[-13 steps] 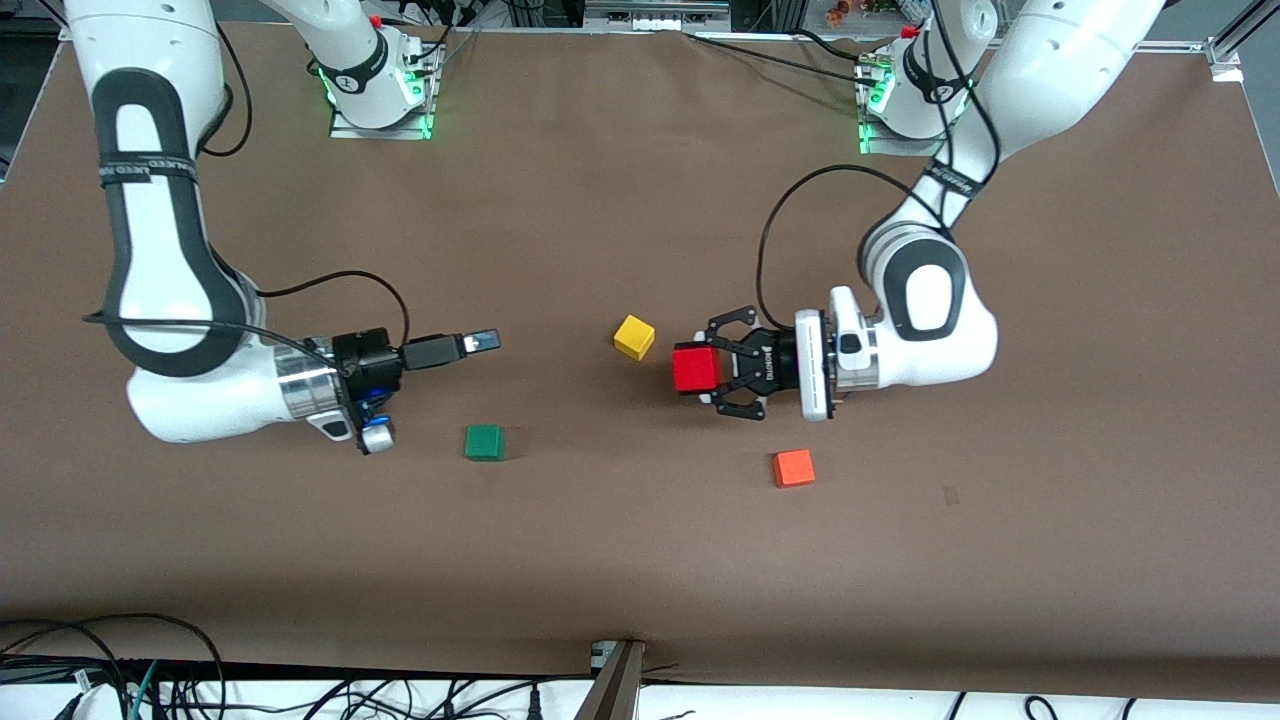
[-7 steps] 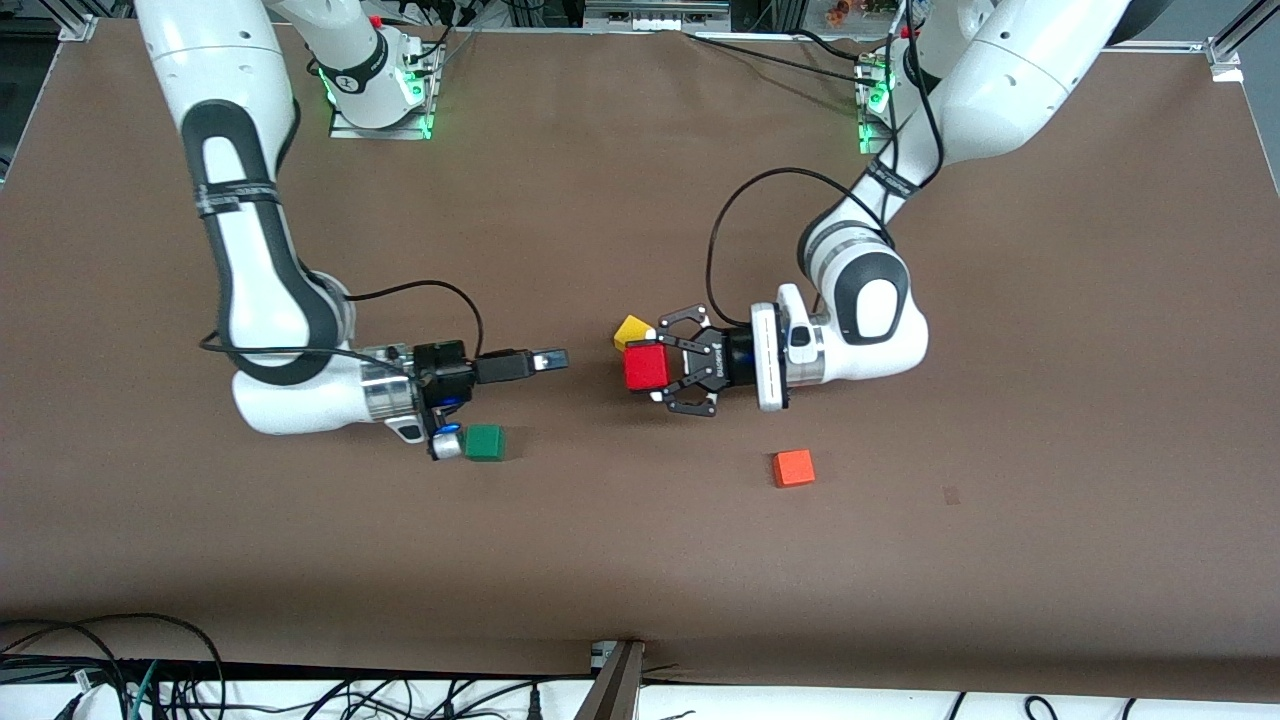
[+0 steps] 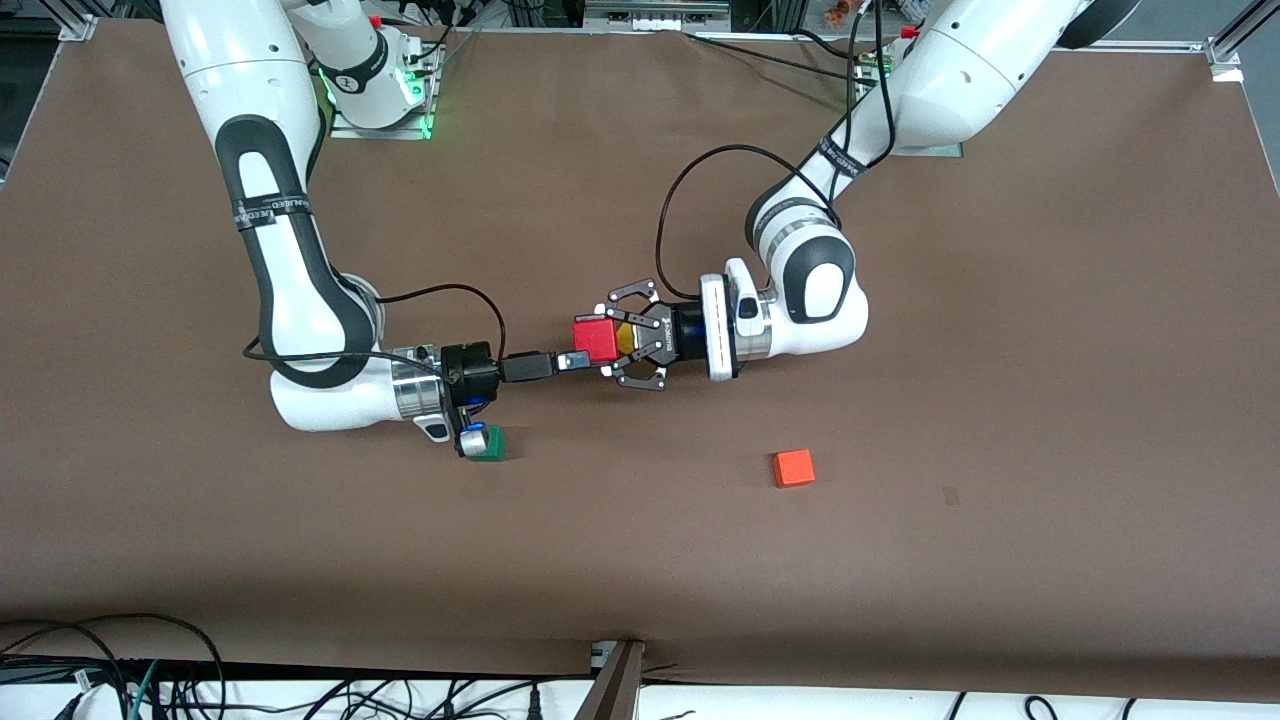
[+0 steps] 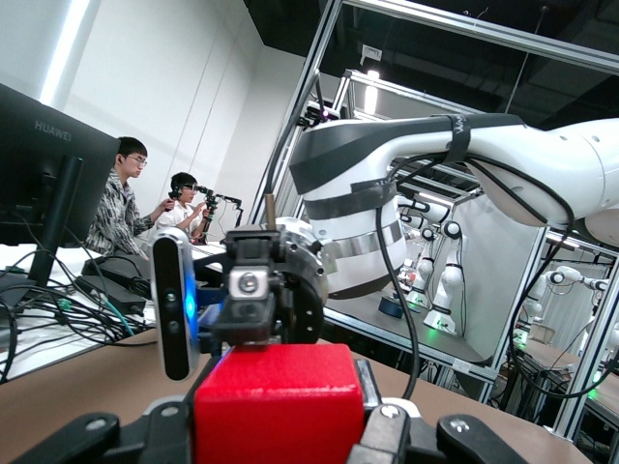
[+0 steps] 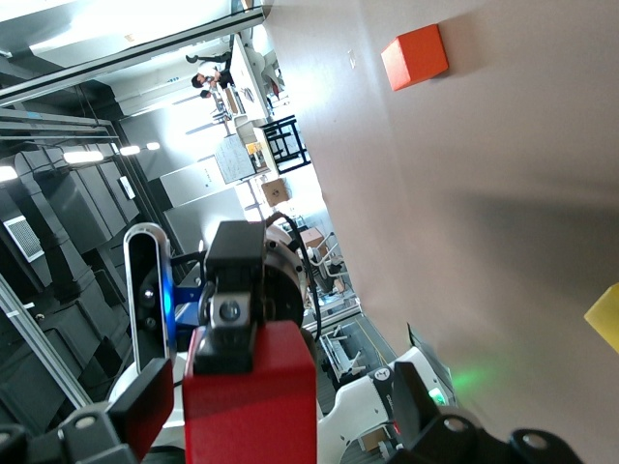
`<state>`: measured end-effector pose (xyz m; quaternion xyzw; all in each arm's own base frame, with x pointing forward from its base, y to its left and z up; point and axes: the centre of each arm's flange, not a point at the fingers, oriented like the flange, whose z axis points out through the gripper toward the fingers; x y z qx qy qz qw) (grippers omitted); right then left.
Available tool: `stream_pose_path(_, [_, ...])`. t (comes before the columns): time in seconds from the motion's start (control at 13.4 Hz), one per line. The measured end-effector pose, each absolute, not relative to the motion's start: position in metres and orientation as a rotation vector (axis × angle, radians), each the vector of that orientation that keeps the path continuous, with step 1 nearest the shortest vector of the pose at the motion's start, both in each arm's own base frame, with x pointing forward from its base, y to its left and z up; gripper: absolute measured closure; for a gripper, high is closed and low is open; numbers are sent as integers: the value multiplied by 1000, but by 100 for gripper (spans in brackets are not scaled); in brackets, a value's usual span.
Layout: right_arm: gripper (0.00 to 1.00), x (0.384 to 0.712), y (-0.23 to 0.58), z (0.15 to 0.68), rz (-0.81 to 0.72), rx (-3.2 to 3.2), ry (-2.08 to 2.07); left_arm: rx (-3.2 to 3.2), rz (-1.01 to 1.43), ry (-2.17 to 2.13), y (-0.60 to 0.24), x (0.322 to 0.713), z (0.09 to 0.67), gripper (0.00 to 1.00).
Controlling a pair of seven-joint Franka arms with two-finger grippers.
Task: Pass red block to right arm, stack on blue
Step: 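Grasp the red cube with the right gripper from the left gripper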
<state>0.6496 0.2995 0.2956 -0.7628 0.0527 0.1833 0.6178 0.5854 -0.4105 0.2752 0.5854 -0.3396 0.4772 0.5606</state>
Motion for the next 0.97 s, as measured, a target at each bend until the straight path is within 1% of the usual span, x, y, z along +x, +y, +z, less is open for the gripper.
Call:
stream_pose_path(0.52, [0,646,303,310,411,-1701,140,1384,1125,-795,-409,587,273,44])
stream_pose_path(0.67, [4,645,304,310,413,-1699,141,1385,1125,-794,-409,587,272,44])
stream_pose_path(0.75, [13,644,304,310,414,-1700,143,1384,1126,-792,-409,587,273,44])
stream_pose_path(0.82, [29,643,303,308,412,-1702,144,1383,1131,-787,-408,589,274,44])
stream_pose_path(0.9, [39,642,302,306,405,-1703,142,1383,1134,-785,-408,590,275,44])
stream_pose_path(0.97, [43,642,302,305,398,-1703,139,1384,1133,-784,-407,590,275,44])
